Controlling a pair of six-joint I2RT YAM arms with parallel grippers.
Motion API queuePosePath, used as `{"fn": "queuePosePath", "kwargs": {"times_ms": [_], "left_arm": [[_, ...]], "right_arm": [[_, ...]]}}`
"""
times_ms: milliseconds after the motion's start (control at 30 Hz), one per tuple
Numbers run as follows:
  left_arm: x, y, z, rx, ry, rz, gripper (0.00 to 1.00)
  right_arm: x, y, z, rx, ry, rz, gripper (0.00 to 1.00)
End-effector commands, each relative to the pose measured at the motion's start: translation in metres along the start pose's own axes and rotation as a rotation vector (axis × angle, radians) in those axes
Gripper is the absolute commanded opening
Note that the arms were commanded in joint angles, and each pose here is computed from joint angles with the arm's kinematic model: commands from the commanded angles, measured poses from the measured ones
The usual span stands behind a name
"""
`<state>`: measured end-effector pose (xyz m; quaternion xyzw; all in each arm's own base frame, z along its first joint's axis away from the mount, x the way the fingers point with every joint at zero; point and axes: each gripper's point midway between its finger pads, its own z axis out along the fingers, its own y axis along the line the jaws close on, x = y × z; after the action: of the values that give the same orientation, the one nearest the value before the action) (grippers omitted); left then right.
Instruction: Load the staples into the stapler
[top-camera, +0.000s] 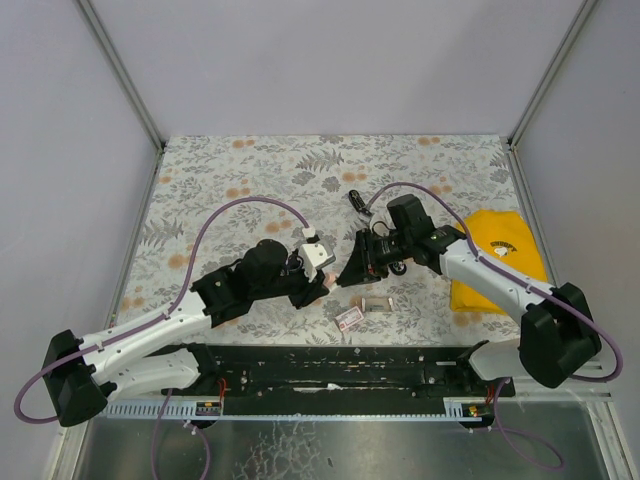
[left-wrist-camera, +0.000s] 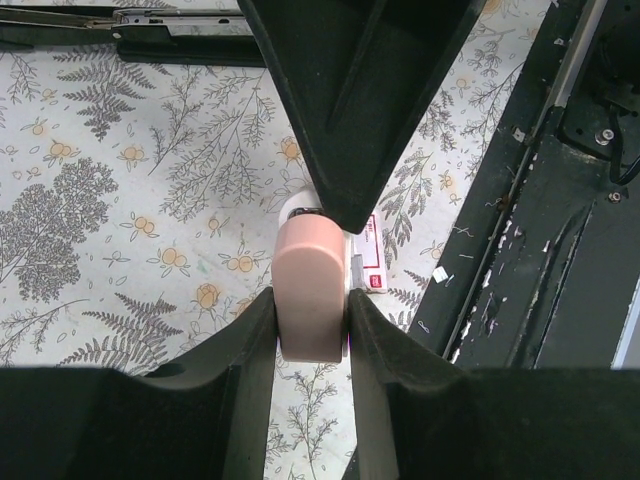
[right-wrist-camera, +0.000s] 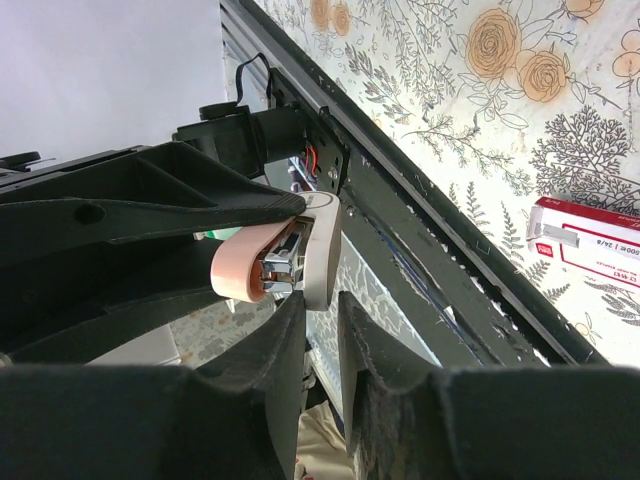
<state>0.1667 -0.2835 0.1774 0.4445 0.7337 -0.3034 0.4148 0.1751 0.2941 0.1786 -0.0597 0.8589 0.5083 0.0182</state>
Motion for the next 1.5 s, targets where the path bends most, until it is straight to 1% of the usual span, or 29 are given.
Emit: {"fn": "queuePosePath", "kwargs": {"times_ms": [0,200,267,333,467,500,533,567,633,667,700,733,800,867,933,1033,1133,1200,1267,1333,1467], "left_arm": [[-0.019,-0.009,0.002,0.036,-0.074,0.035,0.0],[-0.018,-0.011,0.003,0.041,-0.071,0.039,0.0],[-0.017,-0.011,0.004,0.043,-0.067,0.041,0.0],[-0.017,-0.01,0.004,0.039,-0.067,0.041,0.0],[-0.016,-0.009,0.004,0.033,-0.064,0.038,0.01],[-0.017,-0.009,0.004,0.031,-0.064,0.038,0.04],[-0.017,-0.009,0.004,0.03,-0.063,0.037,0.11],[-0.016,-0.008,0.005,0.023,-0.062,0.033,0.22],[-0.018,-0.006,0.004,0.009,-0.064,0.022,0.52],[-0.02,-0.004,0.003,-0.003,-0.069,0.013,0.65],[-0.023,-0.003,0.002,-0.016,-0.081,0.001,0.73],[-0.028,0.0,0.0,-0.036,-0.097,-0.016,0.78],[-0.039,0.006,-0.004,-0.082,-0.14,-0.061,0.86],[-0.05,0.018,-0.008,-0.157,-0.189,-0.144,0.95],[-0.057,0.029,-0.008,-0.221,-0.218,-0.261,0.96],[-0.057,0.043,0.002,-0.276,-0.219,-0.483,0.96],[-0.049,0.056,0.016,-0.299,-0.223,-0.698,0.96],[-0.043,0.064,0.023,-0.299,-0.238,-0.801,0.96],[-0.04,0.068,0.028,-0.288,-0.25,-0.863,0.95],[-0.039,0.068,0.033,-0.282,-0.244,-0.886,0.95],[-0.025,0.07,0.045,-0.288,-0.173,-0.903,0.95]], "right_arm": [[-0.003,0.012,0.007,-0.044,-0.005,-0.033,0.26],[-0.004,0.013,0.011,-0.052,-0.002,-0.034,0.28],[-0.005,0.013,0.012,-0.057,-0.003,-0.035,0.27],[-0.005,0.014,0.013,-0.066,-0.001,-0.039,0.2],[-0.006,0.015,0.014,-0.074,-0.008,-0.053,0.01],[-0.007,0.015,0.014,-0.072,-0.014,-0.056,0.0],[-0.008,0.014,0.014,-0.07,-0.024,-0.063,0.0],[-0.009,0.014,0.014,-0.069,-0.035,-0.071,0.0],[-0.014,0.014,0.014,-0.064,-0.072,-0.092,0.0],[-0.017,0.014,0.013,-0.063,-0.095,-0.107,0.0],[-0.02,0.011,0.013,-0.054,-0.12,-0.12,0.0],[-0.024,0.009,0.012,-0.039,-0.152,-0.137,0.0],[-0.033,0.003,0.01,-0.002,-0.221,-0.17,0.0],[-0.044,-0.007,0.007,0.051,-0.302,-0.202,0.0],[-0.054,-0.018,0.003,0.099,-0.379,-0.224,0.0],[-0.065,-0.029,-0.001,0.134,-0.473,-0.237,0.0],[-0.067,-0.033,0.0,0.149,-0.518,-0.253,0.0],[-0.068,-0.034,0.001,0.166,-0.539,-0.27,0.0],[-0.067,-0.034,0.001,0.178,-0.545,-0.282,0.0],[-0.066,-0.035,0.001,0.186,-0.541,-0.289,0.0],[-0.061,-0.036,0.0,0.188,-0.533,-0.305,0.0]]}}
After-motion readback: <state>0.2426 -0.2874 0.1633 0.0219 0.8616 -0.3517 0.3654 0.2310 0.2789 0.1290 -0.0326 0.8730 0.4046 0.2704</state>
